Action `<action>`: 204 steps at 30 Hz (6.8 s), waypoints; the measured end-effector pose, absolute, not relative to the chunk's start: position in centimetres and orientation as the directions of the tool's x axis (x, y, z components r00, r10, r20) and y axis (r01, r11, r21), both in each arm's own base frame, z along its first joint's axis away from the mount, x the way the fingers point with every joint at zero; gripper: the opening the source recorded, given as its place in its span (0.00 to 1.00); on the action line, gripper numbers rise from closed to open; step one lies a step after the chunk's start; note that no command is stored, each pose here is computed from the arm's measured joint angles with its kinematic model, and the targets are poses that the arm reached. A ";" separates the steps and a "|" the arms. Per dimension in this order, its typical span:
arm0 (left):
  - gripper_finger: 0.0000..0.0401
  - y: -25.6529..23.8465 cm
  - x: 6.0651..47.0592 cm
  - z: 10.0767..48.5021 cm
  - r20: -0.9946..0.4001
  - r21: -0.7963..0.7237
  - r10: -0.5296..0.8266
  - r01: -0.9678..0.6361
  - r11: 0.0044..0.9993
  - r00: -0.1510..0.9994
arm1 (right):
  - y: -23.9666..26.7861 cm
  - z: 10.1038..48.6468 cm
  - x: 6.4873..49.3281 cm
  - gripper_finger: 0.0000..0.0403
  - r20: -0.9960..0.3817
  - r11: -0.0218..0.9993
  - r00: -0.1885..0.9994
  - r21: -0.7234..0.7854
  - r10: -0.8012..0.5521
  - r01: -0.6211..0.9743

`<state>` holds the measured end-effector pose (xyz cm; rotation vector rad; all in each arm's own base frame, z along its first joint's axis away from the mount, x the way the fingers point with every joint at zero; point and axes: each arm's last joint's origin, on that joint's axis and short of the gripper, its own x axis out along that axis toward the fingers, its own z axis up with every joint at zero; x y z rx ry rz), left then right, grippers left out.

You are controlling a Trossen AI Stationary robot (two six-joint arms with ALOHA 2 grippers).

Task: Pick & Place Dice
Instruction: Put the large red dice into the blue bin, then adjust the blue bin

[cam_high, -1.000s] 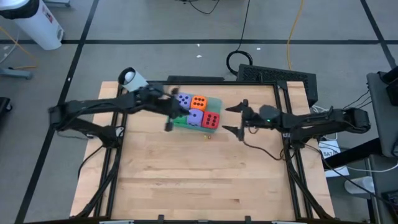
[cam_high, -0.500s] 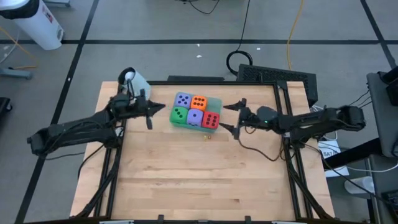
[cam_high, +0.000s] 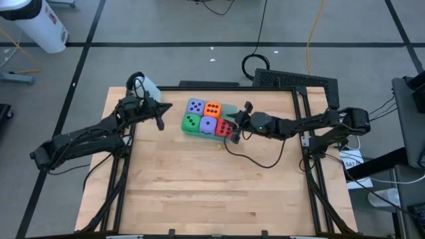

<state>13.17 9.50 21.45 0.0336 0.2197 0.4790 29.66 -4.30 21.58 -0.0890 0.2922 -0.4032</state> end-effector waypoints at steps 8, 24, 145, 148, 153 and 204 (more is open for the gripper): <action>0.01 9.4 13.2 21.5 -0.193 0.058 0.442 -0.439 0.897 0.876 | -4.7 20.5 29.4 0.04 -0.366 0.944 0.871 -0.113 -0.329 0.309; 0.01 9.4 13.4 21.5 -0.194 0.053 0.391 -0.389 0.920 0.900 | -7.6 17.4 29.8 0.00 -0.480 0.964 0.839 -0.066 -0.257 0.257; 0.01 10.0 16.4 16.0 -0.519 0.098 0.160 -0.127 0.987 0.839 | -3.8 14.6 34.2 0.00 -0.671 0.981 0.737 -0.189 -0.088 -0.054; 0.01 10.1 16.5 16.3 -0.494 0.102 0.164 -0.130 0.986 0.854 | -3.7 14.7 34.4 0.00 -0.657 0.982 0.751 -0.177 -0.066 -0.068; 0.01 10.0 16.8 16.6 -0.454 0.092 0.137 -0.107 0.990 0.881 | -2.4 16.9 34.8 0.00 -0.530 0.974 0.846 -0.219 -0.062 -0.066; 0.01 10.1 17.2 17.4 -0.385 0.201 0.177 -0.105 0.974 0.906 | -2.1 22.0 34.2 0.00 -0.311 0.978 0.946 -0.206 -0.091 0.026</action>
